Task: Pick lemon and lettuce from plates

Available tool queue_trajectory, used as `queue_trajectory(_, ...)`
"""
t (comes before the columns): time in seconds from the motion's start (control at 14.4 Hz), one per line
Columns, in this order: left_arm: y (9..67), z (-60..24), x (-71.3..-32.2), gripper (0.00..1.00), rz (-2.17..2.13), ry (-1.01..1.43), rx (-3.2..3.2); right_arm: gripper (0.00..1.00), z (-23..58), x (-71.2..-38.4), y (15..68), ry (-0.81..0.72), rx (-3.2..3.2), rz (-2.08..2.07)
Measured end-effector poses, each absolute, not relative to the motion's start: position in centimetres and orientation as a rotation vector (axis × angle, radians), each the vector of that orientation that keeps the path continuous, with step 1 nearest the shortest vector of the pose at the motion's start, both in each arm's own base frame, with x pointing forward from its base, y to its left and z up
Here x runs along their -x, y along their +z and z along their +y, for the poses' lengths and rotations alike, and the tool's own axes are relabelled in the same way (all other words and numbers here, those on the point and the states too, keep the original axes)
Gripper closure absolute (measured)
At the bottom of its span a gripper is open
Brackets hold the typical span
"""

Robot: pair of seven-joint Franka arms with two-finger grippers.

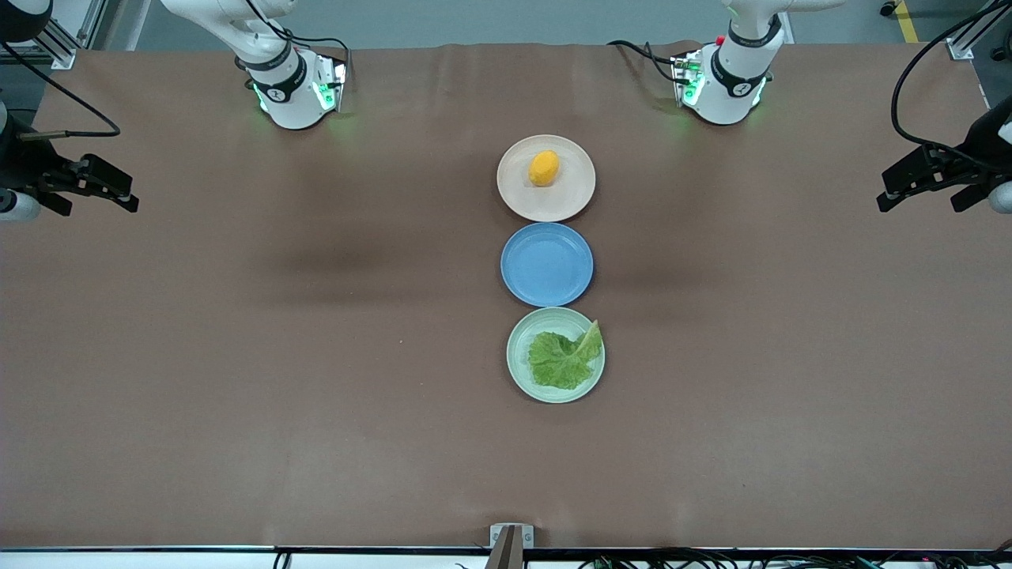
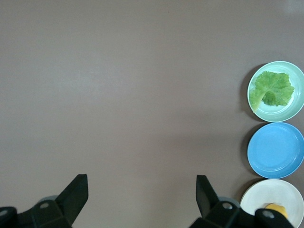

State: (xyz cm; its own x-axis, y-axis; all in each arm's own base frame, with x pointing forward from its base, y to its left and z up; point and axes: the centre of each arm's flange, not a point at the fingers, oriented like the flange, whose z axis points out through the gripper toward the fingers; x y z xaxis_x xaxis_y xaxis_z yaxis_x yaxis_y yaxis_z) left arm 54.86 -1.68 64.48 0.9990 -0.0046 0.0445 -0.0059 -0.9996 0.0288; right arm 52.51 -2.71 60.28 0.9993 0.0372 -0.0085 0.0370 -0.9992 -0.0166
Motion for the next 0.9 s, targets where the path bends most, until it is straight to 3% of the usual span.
queue_trajectory(0.56, 54.2, -11.4, -59.6, 0.00, 0.056, -0.149, -3.115, 0.00, -2.7, -52.5, 60.3, 0.013, 3.125, -0.032)
queue_trajectory(0.9, 47.1, -20.7, -62.6, 0.00, 0.353, -0.116, -3.097, 0.00, -2.7, -52.5, 60.3, 0.011, 3.125, -0.023)
